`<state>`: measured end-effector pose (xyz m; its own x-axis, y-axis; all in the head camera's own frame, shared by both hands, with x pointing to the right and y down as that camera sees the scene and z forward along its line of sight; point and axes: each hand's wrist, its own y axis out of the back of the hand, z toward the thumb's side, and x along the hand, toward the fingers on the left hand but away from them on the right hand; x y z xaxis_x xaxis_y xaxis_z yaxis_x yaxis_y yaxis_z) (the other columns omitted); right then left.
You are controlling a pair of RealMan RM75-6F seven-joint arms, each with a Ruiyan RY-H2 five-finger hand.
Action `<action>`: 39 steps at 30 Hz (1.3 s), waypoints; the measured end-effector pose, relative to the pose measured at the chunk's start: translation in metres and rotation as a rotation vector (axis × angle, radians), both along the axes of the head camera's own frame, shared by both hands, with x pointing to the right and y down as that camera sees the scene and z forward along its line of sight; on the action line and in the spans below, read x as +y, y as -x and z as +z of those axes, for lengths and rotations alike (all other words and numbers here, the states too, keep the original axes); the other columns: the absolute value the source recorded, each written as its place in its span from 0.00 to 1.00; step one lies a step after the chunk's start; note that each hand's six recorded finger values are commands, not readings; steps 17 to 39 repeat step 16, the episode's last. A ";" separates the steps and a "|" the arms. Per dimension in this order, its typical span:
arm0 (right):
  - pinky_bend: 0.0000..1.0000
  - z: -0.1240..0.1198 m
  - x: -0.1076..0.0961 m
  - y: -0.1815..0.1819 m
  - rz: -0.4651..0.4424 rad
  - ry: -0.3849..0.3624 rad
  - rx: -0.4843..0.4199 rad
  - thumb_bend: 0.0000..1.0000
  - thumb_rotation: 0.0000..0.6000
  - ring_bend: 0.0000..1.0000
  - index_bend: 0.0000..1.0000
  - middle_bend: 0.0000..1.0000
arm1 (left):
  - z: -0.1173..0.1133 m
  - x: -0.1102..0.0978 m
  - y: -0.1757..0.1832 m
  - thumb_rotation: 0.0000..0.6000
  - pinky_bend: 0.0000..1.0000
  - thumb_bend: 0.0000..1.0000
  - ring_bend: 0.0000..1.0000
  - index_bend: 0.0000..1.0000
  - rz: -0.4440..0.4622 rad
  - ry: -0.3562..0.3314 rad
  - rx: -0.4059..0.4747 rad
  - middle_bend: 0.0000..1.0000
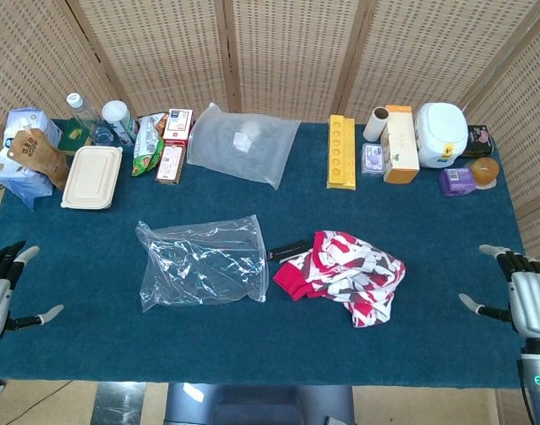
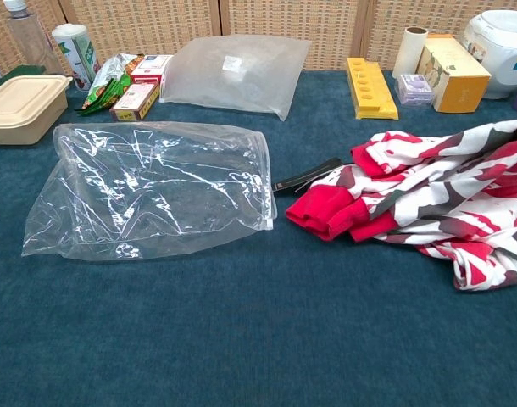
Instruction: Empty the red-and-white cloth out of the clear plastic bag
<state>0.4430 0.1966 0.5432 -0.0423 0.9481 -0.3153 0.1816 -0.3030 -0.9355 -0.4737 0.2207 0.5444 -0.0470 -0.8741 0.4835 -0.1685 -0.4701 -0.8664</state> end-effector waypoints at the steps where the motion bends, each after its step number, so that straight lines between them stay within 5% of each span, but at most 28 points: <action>1: 0.28 -0.001 0.003 0.001 0.001 -0.004 -0.003 0.13 0.80 0.34 0.29 0.33 | -0.004 0.005 0.000 0.71 0.04 0.09 0.00 0.16 -0.005 -0.013 0.003 0.07; 8: 0.28 -0.008 0.018 0.007 -0.002 -0.013 -0.026 0.13 0.80 0.34 0.33 0.36 | -0.021 0.029 -0.012 0.72 0.04 0.09 0.00 0.17 -0.016 -0.064 0.039 0.07; 39: 0.28 -0.010 0.025 0.008 -0.002 -0.005 -0.038 0.13 0.80 0.34 0.34 0.36 | -0.021 0.026 -0.023 0.71 0.04 0.09 0.00 0.17 -0.009 -0.073 0.063 0.07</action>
